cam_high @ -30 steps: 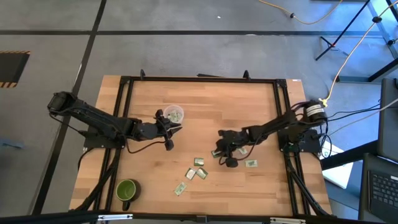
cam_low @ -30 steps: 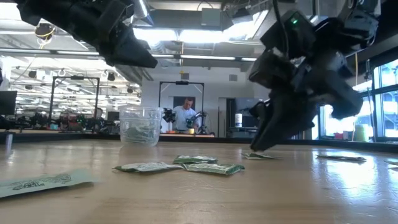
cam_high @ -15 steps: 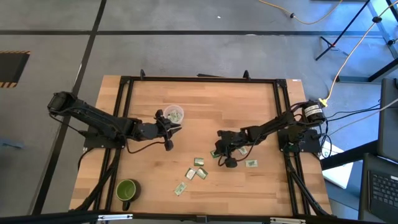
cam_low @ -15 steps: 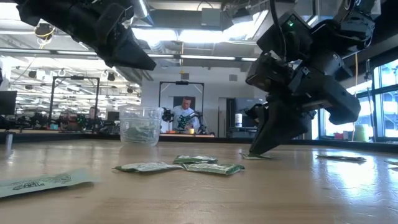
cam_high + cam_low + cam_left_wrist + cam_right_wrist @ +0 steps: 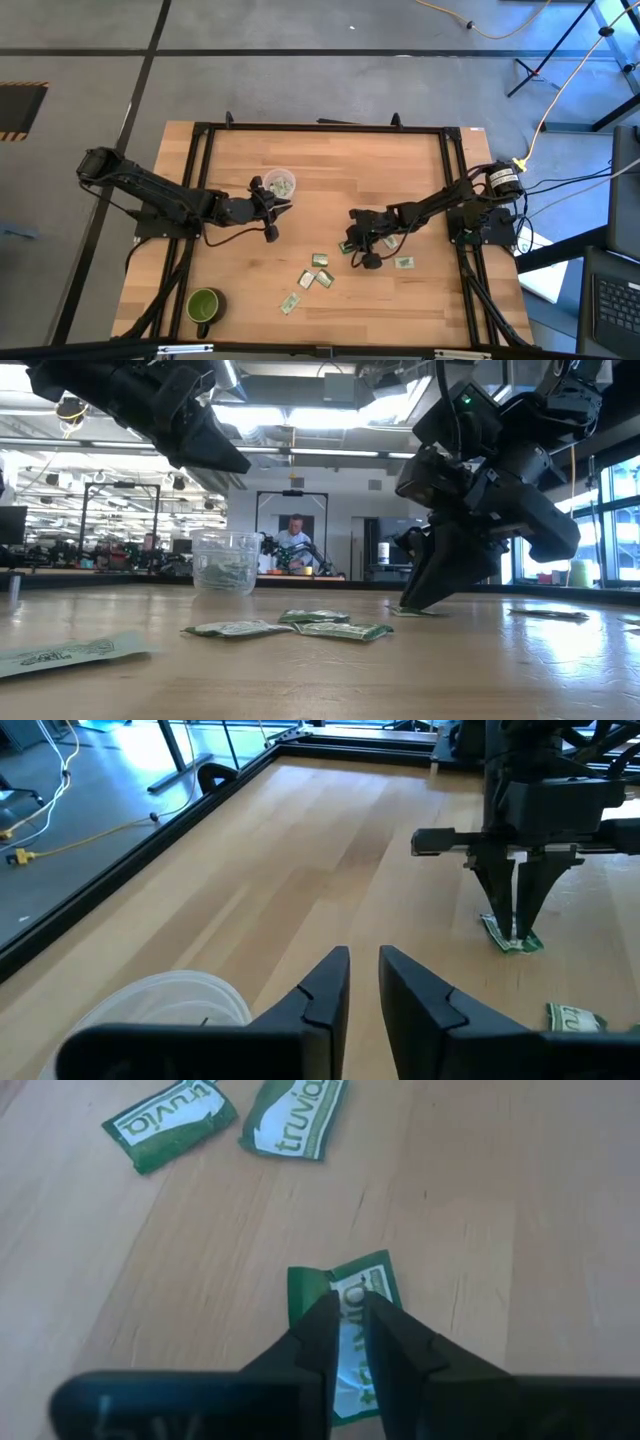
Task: Pick and place Stevia / Truvia into bins
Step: Put the green stevia packet into the transparent container
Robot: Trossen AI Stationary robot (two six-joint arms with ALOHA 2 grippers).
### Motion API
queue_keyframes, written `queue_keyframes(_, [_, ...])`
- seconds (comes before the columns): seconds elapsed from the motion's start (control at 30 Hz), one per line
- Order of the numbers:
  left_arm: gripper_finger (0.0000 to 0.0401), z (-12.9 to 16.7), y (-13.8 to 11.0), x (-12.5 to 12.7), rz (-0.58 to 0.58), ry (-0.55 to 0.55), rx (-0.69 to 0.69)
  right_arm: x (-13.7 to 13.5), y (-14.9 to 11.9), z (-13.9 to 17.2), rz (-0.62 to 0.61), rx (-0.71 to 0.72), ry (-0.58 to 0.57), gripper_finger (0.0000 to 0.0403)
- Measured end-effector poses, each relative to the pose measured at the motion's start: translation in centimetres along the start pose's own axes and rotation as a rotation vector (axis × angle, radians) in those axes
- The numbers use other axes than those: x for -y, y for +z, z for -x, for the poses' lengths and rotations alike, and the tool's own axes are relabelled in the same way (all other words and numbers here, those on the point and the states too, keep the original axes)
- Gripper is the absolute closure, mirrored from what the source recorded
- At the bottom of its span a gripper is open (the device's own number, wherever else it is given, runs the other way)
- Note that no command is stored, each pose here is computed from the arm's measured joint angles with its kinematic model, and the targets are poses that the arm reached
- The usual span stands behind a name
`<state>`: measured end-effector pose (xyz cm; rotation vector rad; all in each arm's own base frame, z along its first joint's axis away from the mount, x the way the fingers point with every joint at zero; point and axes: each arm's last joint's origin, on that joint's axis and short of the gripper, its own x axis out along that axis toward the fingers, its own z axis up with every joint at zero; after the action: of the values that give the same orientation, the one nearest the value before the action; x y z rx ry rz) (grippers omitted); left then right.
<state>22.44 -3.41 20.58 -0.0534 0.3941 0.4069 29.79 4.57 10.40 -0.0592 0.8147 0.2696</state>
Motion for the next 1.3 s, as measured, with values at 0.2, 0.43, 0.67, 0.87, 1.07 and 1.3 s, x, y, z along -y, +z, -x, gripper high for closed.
queue_keyframes(0.2, [0.0347, 0.0, 0.0, 0.0, 0.0, 0.0, 0.0, 0.0, -0.2, 0.0, 0.007, -0.018, 0.001, 0.0375])
queue_keyframes(0.43, [0.0351, 0.0, 0.0, 0.0, 0.0, 0.0, 0.0, 0.0, -0.3, 0.0, 0.004, -0.03, 0.002, 0.04])
queue_keyframes(0.67, [0.0354, 0.0, 0.0, 0.0, 0.0, 0.0, 0.0, 0.0, 0.0, 0.0, 0.004, 0.008, 0.001, 0.04])
queue_keyframes(0.87, [0.0354, 0.0, 0.0, 0.0, 0.0, 0.0, 0.0, 0.0, 2.2, 1.0, 0.018, 0.081, -0.004, 0.0397])
queue_keyframes(1.07, [0.0351, -0.3, 0.0, 0.3, -0.157, -0.016, 0.008, 0.0, 5.0, 2.2, 0.076, 0.173, -0.014, 0.04])
queue_keyframes(1.3, [0.0321, -2.1, -0.1, 2.4, -0.555, -0.276, 0.149, 0.1, 9.6, 3.4, 0.151, 0.342, -0.038, 0.0397])
